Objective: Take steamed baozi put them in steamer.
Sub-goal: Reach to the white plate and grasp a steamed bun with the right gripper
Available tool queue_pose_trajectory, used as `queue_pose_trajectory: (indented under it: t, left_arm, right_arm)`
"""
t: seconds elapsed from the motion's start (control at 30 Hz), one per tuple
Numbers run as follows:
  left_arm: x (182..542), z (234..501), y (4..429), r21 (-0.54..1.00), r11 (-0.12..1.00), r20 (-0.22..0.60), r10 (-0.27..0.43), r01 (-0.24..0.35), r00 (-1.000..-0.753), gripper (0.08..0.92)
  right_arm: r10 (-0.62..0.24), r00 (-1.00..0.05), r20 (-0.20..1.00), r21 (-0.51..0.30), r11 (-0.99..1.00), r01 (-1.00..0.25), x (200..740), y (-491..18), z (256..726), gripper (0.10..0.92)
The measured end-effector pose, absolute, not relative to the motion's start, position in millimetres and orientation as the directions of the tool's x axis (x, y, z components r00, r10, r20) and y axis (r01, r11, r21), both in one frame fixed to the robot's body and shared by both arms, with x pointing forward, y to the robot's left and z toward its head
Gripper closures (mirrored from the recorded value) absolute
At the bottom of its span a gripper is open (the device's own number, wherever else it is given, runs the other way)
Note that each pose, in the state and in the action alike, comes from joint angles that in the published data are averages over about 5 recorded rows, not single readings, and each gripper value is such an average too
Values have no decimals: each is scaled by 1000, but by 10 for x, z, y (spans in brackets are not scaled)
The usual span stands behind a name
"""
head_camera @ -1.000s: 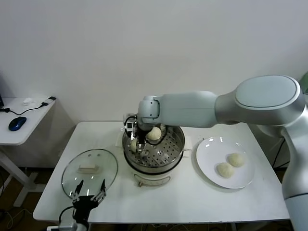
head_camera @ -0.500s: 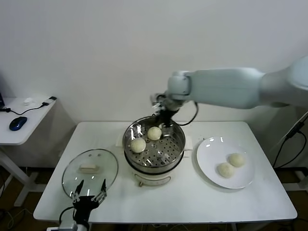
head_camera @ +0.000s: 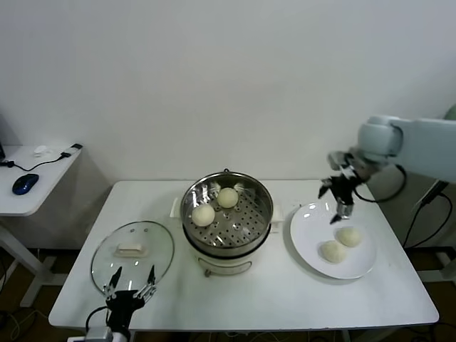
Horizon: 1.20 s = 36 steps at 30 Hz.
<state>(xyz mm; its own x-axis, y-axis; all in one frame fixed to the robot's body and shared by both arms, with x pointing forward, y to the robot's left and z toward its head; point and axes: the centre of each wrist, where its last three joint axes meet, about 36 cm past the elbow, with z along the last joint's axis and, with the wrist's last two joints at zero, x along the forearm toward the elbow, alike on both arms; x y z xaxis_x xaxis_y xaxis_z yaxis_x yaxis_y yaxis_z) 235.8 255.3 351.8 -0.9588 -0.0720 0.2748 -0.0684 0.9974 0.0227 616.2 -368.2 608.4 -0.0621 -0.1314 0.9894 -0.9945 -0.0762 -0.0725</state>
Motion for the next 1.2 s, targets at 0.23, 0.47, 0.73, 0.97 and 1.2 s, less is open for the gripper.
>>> queue_pose_trajectory:
  t: [0.23,0.47,0.73,0.97,1.2]
  left_arm:
    - [2348,3502,2545,22,997,280,-78,-75,-957,177]
    - [2345,3472,2551,22,997,286,-83,-80,-955,177]
    - [2367,3449,2559,21,996,287,-86,-84,-954,177]
    - [2391,3452,2551,19,997,285,-83,-81,-955,177]
    - [2400,3468,2535,17,997,283,-79,-77,-956,177]
  right_arm:
    - [-107,-52,993,-55,-27,-998,6030,-3938,5450,200]
    - [-85,-69,994,-67,19,-998,6007,-4003,5012,199]
    - [-71,-82,994,-79,48,-996,6022,-3977,4689,200]
    - [-72,-83,994,-79,57,-995,6032,-3933,4566,277]
    - [-85,-85,993,-81,52,-995,6055,-3924,4608,341]
